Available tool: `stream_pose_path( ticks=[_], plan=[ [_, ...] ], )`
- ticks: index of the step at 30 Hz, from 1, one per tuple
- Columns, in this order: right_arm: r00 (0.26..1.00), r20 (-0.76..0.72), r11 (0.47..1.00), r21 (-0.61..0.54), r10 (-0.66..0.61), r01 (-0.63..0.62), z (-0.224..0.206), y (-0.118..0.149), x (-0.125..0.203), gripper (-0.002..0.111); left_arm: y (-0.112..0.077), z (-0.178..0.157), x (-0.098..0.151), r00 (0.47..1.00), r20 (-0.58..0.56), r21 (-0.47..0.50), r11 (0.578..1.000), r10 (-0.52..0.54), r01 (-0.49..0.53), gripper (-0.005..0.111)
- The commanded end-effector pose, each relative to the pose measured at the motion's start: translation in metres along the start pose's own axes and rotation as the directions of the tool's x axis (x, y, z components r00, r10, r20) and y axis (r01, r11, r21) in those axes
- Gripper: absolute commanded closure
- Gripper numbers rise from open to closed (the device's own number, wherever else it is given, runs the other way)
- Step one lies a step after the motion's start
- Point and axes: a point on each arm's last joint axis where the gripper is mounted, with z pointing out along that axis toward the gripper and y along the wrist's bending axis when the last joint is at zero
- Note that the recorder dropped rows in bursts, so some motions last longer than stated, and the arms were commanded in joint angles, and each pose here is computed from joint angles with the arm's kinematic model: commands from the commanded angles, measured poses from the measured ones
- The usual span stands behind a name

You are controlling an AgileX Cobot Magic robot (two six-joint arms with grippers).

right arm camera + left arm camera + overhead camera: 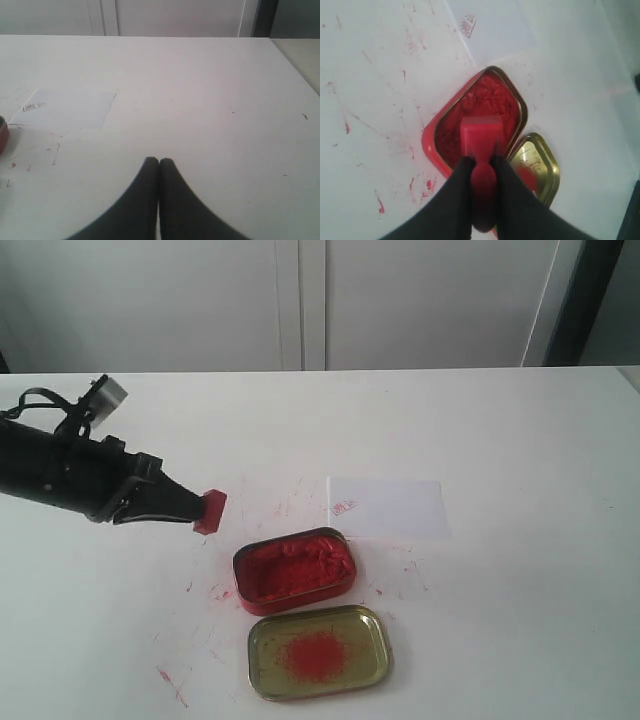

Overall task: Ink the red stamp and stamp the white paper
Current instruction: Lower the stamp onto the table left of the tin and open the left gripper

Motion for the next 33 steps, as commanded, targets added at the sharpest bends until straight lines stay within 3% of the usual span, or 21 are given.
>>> stream_pose_path(
  ticks=[1,7,33],
  plan=[
    [1.0,0.013,1.0,-0.002,0.002,-0.002,0.0,0.0,0.0,0.108,0.009,0.004,0.011,1.0,-0.012,-0.029,0.999,-0.029,0.028,0.107],
    [1.0,0.013,1.0,-0.002,0.002,-0.002,0.0,0.0,0.0,0.108,0.038,0.027,0.025,0.99,-0.082,-0.05,0.992,-0.116,0.112,0.107],
    [1.0,0.013,1.0,-0.002,0.002,-0.002,0.0,0.0,0.0,0.108,0.053,0.036,0.03,0.984,-0.078,-0.098,0.984,-0.159,0.151,0.107]
  ],
)
